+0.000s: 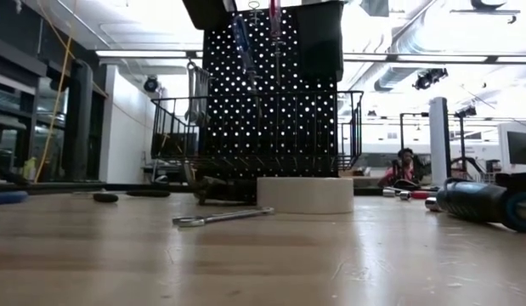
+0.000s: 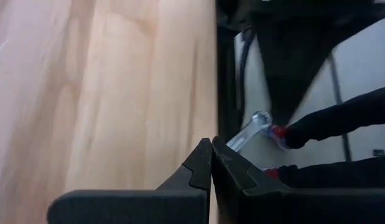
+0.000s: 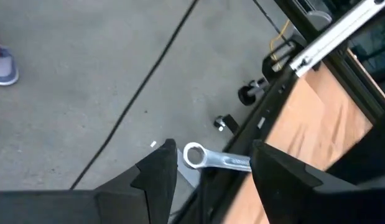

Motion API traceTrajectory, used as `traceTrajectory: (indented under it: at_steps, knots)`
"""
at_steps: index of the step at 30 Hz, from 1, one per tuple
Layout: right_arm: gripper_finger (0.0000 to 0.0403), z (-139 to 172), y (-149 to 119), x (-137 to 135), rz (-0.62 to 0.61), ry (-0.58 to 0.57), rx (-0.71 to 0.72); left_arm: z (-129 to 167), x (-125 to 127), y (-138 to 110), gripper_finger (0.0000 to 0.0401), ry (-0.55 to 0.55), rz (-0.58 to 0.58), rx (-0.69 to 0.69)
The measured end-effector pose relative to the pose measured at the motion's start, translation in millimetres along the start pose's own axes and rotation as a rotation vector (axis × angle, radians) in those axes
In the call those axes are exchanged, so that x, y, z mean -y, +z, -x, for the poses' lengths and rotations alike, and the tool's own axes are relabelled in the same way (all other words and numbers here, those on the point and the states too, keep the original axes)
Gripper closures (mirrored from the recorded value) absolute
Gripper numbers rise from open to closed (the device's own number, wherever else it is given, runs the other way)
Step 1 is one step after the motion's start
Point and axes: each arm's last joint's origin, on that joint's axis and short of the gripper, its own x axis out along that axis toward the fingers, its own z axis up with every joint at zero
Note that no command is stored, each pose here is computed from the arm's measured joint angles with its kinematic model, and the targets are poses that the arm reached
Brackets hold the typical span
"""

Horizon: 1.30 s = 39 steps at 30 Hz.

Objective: Hang tools onto peg board
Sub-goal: Hang the wrench on the peg board

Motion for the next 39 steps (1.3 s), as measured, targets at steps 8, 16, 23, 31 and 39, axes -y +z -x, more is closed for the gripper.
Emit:
traceTrajectory:
  at_steps: [8, 16, 23, 31, 39]
  knots:
    - [0.0212, -4, -1, -9, 0.046, 0.034, 0.041, 3, -3, -10, 0.0401, 0.063, 0.032, -0.046]
    - [0.0212, -11, -7, -4, 0.028, -0.015, 0.032, 10, 6, -32, 0.0401, 0.081, 0.131, -0.081]
    - [0.0212, -13, -11, 21, -0.072, -0.044, 0.026, 22, 14, -31, 0.0401, 0.042, 0.175, -0.047]
    - [0.0212, -8, -11, 25, -0.113, -0.071, -0.031, 52, 13, -30, 0.0401, 0.111, 0.16, 0.019]
    - [0.0212, -10, -21, 44, -0.352, -0.045, -0.084, 88, 30, -44, 0.0401, 0.004, 0.339, 0.035]
